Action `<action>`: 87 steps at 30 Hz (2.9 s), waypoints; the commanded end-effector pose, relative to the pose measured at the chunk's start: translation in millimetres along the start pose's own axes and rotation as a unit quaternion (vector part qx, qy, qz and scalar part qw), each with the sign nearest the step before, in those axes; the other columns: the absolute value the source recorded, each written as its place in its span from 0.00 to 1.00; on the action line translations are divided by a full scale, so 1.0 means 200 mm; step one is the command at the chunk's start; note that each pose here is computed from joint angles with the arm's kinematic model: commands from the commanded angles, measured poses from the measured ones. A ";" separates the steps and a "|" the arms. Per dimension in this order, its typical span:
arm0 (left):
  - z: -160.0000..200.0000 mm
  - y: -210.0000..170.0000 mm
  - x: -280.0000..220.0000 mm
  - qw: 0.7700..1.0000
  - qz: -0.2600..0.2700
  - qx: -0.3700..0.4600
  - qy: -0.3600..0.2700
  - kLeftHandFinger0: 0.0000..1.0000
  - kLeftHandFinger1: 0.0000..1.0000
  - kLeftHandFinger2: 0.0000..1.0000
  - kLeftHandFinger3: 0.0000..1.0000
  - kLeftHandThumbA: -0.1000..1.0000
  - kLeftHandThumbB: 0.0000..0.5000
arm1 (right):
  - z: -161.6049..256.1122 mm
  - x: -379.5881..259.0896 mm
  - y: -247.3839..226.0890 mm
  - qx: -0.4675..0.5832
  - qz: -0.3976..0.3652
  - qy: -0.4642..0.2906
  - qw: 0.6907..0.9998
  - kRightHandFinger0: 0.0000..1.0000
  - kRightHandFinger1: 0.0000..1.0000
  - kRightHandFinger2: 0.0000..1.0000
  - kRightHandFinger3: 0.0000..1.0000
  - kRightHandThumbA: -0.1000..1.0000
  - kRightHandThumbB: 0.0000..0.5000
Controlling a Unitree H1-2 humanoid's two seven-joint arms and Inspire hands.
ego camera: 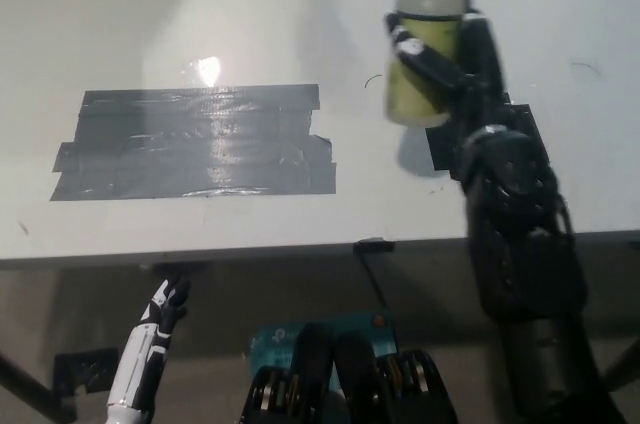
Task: A spray bottle is kept on the black marked spot on the table infront of the robot and the robot extends its right arm to pick it up and hands it to a person
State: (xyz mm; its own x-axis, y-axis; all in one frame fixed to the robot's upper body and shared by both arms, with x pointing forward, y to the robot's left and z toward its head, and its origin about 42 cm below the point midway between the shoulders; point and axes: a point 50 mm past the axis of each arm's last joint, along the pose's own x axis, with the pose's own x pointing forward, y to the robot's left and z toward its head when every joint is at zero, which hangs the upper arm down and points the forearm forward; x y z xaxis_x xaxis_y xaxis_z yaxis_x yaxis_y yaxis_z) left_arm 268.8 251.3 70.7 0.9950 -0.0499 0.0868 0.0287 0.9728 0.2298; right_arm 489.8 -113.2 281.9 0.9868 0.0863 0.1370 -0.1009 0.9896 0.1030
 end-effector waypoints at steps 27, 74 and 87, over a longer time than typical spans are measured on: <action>0.04 0.02 0.01 0.999 -0.016 0.033 -0.023 1.00 1.00 1.00 1.00 1.00 0.61 | -0.11 0.11 0.28 0.119 0.175 0.081 0.974 1.00 1.00 1.00 1.00 0.57 0.96; -0.02 -0.04 -0.12 1.000 -0.018 0.025 -0.004 1.00 1.00 1.00 1.00 1.00 0.59 | -0.73 -1.25 -0.56 -0.082 0.072 0.027 0.994 1.00 1.00 1.00 1.00 1.00 0.68; -0.03 -0.05 -0.15 0.999 -0.019 0.028 0.002 1.00 1.00 1.00 1.00 1.00 0.64 | -0.77 -1.28 -0.56 -0.110 0.087 0.033 0.990 1.00 1.00 1.00 1.00 1.00 0.64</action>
State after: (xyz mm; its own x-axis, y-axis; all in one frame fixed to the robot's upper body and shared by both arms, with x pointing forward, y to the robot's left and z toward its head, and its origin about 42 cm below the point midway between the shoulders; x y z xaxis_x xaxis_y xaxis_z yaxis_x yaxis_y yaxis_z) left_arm 245.3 244.9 56.3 0.9958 -0.0865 0.0304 0.0749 0.9587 0.2742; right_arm 265.8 -226.0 72.1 0.9718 0.2355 -0.0137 -0.2358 0.9684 -0.0812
